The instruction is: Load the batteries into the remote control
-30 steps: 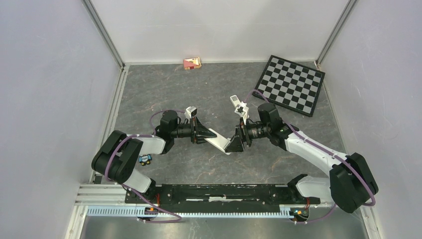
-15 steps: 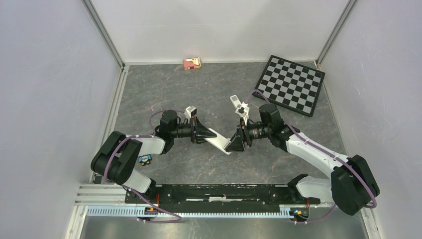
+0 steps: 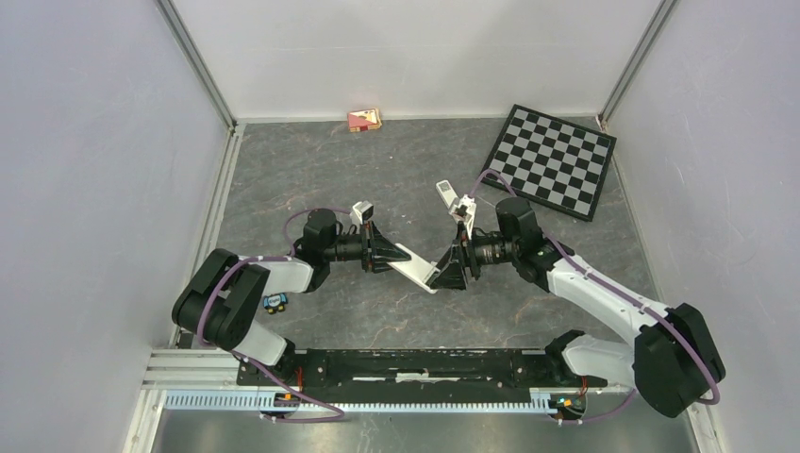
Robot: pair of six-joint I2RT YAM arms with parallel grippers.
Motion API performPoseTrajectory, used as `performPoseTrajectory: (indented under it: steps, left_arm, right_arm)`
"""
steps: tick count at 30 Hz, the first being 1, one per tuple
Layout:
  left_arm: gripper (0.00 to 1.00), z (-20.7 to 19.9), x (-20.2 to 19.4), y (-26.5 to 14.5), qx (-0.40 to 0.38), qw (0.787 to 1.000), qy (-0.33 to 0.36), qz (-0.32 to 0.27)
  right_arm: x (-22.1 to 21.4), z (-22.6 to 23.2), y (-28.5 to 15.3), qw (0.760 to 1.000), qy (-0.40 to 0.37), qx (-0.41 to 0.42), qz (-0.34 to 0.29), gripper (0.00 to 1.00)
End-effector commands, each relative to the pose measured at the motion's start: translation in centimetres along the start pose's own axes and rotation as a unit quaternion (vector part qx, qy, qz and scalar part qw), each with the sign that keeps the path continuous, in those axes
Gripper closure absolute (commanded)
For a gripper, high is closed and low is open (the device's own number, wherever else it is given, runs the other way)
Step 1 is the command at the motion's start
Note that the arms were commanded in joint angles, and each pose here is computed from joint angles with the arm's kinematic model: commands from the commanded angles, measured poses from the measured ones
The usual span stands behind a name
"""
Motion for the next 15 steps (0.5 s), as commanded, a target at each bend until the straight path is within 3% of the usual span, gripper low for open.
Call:
performPoseTrajectory:
  steps: [1, 15]
  left_arm:
    - [0.98, -2.0, 0.5, 0.0, -0.022, 0.999, 0.023, -0.004]
    - [0.98, -3.4, 0.4, -0.3, -0.042, 0.999, 0.033, 0.000]
  right_arm:
    - [0.6, 0.9, -0.4, 0.999, -0.039, 0.018, -0.013, 0.23]
    - [-0.1, -0.7, 0.0, 0.999, -0.033, -0.031, 0.005, 0.21]
Point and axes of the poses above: each gripper's point midway between its finger pads, its own y axis out along the fingers, its own z axis along the line the jaws close on, x = y × z, the point moved 4 cm from there along -y, back along the fingers, and after that the axes turned 8 degrees about y, right-handed, at the moved point
